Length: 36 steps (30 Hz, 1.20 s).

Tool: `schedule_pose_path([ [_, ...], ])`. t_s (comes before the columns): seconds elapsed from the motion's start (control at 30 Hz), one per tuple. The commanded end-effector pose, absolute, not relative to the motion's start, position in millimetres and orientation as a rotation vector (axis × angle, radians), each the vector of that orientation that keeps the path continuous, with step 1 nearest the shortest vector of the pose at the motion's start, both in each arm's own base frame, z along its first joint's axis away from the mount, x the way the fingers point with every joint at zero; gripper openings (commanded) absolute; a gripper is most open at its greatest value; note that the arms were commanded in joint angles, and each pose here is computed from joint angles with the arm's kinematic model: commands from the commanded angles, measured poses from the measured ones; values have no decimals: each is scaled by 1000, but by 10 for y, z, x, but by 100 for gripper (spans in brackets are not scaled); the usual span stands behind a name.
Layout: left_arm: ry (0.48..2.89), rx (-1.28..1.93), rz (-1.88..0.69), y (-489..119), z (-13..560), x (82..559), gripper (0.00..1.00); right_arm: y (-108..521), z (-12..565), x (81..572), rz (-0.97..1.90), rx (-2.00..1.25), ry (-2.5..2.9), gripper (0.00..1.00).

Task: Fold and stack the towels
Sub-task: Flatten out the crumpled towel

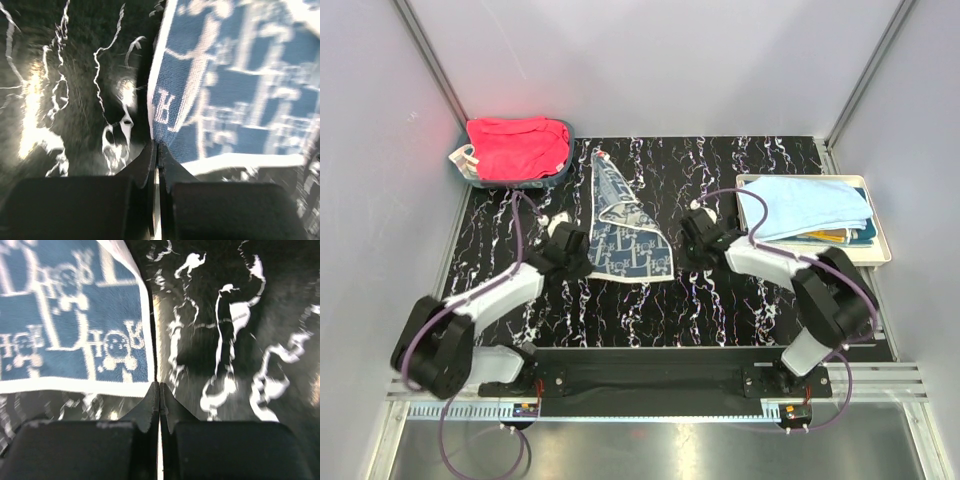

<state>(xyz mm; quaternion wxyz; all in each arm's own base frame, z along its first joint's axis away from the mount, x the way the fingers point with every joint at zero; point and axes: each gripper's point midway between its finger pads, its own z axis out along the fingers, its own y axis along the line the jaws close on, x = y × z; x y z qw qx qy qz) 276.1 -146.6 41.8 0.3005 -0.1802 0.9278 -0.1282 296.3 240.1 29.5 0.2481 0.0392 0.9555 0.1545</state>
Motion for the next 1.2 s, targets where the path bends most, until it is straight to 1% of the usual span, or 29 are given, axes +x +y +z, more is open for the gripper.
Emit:
schedule_pose_path([
  [0.0,2327,-376,-433,-1562,1159,2901,0,2366,988,3013,465,88,2461,0],
  [0.1,2270,-331,-458,-1560,1557,2910,0,2328,1358,3004,491,88,2404,0],
  [0.17,2258,-318,-457,-1546,1659,2898,0,2367,1496,3026,516,59,2376,4],
  [0.2,2255,-316,-457,-1543,1683,2905,0,2347,1403,3002,482,49,2419,6],
  [0.33,2300,-326,-447,-1542,1453,2850,0,2484,1124,2933,532,27,2494,18],
  [0.37,2314,-333,-458,-1554,1387,2819,0,2516,1027,2873,540,20,2516,27],
  [0.43,2337,-364,-468,-1547,1209,2753,0,2670,904,2777,550,-15,2542,32],
  [0.47,2341,-375,-472,-1545,1169,2726,0,2721,878,2758,539,-30,2543,37],
  [0.5,2358,-385,-461,-1513,1063,2664,0,2843,779,2656,529,-80,2568,41],
  [0.7,2409,-440,-413,-1379,751,2460,0,3106,517,2412,490,-137,2625,48],
  [0.9,2449,-460,-394,-1318,511,2312,0,3210,212,2125,426,-146,2688,51],
  [1.03,2448,-448,-385,-1292,495,2288,0,3126,112,2107,318,-109,2691,52],
  [1.17,2445,-433,-381,-1281,498,2282,0,2924,204,2200,210,-76,2628,55],
])
